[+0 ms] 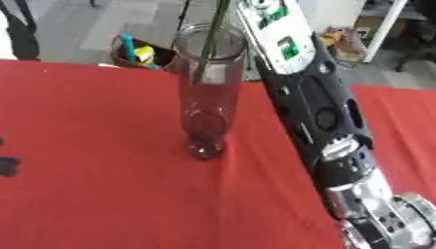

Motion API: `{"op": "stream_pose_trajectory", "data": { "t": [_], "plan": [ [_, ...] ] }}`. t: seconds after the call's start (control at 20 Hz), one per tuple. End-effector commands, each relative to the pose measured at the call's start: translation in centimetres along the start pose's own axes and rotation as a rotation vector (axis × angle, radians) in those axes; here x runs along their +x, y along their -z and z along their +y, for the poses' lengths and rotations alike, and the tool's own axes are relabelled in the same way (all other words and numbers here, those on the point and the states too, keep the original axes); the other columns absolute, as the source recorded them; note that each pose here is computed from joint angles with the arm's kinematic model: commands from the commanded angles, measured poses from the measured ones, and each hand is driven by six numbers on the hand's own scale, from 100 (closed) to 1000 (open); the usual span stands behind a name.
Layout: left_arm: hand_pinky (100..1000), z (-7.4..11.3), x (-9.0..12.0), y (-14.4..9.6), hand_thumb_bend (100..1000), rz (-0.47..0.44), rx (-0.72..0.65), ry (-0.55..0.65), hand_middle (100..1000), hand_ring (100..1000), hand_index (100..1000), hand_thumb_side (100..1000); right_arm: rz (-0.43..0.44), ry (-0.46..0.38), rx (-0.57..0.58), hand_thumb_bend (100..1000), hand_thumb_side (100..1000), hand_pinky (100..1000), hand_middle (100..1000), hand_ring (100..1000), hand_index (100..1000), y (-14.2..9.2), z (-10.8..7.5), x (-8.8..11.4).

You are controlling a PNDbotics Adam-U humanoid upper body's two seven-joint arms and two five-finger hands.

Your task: Arrange flowers into the vase.

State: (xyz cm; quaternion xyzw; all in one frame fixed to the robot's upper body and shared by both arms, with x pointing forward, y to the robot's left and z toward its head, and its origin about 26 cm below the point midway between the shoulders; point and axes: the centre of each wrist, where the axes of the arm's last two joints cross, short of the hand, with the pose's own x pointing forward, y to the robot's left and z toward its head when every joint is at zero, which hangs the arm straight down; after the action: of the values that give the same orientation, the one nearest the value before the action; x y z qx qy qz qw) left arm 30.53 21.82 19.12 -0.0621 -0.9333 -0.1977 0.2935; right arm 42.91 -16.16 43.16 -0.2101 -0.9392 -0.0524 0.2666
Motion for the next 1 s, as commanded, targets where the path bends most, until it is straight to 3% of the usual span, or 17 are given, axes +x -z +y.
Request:
{"op": "stream_pose_trajectory", "data": {
  "t": [0.05,0.65,1.0],
  "plan": [
    [742,-0.2,0.6,0.5,102,-0.027,-0.016,0.008,738,590,851,1000,-0.053,-0.023,-0.01,100,965,337,120,547,228,1.1,-1.0,1.2],
    [742,-0.1,0.6,0.4,102,-0.018,-0.014,0.012,739,590,852,1000,-0.132,-0.233,0.097,100,1000,420,223,637,278,1.3,-2.1,0.6],
    [742,-0.1,0.5,0.3,102,-0.017,-0.01,0.013,739,591,852,1000,-0.128,-0.302,0.174,100,1000,502,383,736,317,1.3,-2.6,0.5]
  ]
}}
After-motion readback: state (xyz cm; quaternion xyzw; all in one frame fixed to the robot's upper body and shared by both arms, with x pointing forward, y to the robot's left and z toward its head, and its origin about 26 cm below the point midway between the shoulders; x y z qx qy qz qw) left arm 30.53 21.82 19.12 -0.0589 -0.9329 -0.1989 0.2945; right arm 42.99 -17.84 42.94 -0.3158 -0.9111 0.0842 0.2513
